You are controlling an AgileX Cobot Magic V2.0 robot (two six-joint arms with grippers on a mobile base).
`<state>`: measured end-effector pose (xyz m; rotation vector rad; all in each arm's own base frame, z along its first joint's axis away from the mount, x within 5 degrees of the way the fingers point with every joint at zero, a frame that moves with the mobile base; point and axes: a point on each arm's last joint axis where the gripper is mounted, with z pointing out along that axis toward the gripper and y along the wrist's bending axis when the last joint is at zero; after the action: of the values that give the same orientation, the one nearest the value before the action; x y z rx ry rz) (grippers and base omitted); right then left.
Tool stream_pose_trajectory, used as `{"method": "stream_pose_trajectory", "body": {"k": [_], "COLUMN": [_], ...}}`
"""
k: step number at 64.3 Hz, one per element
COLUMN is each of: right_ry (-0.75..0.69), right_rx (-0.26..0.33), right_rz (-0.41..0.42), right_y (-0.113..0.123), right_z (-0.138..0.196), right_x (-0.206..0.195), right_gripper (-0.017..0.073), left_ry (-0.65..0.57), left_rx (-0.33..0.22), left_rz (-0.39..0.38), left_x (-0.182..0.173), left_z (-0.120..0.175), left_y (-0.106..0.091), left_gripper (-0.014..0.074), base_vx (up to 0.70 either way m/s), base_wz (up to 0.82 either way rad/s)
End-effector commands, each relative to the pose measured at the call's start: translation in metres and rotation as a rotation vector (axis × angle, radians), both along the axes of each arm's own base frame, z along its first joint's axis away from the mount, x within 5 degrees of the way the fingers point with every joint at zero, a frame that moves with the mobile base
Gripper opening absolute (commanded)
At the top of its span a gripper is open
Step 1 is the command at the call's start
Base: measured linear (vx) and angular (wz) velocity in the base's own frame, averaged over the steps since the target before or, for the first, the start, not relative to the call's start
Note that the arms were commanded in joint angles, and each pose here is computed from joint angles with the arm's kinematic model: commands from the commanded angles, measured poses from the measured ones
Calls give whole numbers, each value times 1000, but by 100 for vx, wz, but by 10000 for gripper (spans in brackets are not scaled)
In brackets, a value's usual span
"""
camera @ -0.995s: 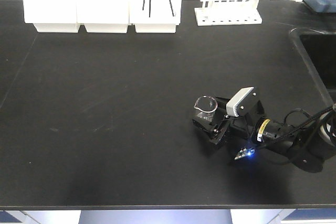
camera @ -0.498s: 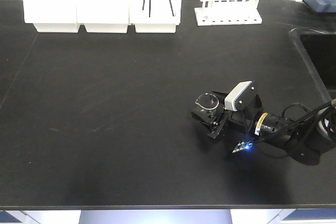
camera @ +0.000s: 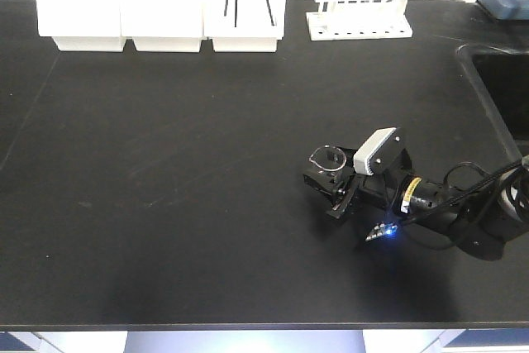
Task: Grab beaker and place in storage area
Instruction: 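Lift the beaker off the bench with the right gripper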
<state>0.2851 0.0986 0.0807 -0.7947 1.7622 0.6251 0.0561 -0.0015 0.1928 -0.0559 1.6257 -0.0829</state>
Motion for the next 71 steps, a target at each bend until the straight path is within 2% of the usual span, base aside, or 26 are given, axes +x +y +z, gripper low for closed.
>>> {"method": "stream_pose_trajectory", "body": {"k": [1,19,51,58,71], "right_ry": [-189,-228,-366,-379,-392], "right_rx": [175,218,233,255,256], "right_rz": [16,15,22,23,24], "right_y": [4,4,3,3,2], "right_z": [36,61,109,119,125], "right_x": [6,5,-1,-4,-6], "right_gripper": [204,232,244,244,244], "left_ry": [-118,-118,-118,-118,-118], "left_rx": [-19,-19,-19,-19,-19], "left_rz": [7,7,7,7,7], "left_x": [-1,-1,-1,-1,-1], "left_z": [16,16,16,16,16], "left_y": [1,1,1,1,1], "left_gripper": [-6,-6,-6,-6,-6], "base_vx": [0,0,0,0,0], "base_wz": [0,0,0,0,0]}}
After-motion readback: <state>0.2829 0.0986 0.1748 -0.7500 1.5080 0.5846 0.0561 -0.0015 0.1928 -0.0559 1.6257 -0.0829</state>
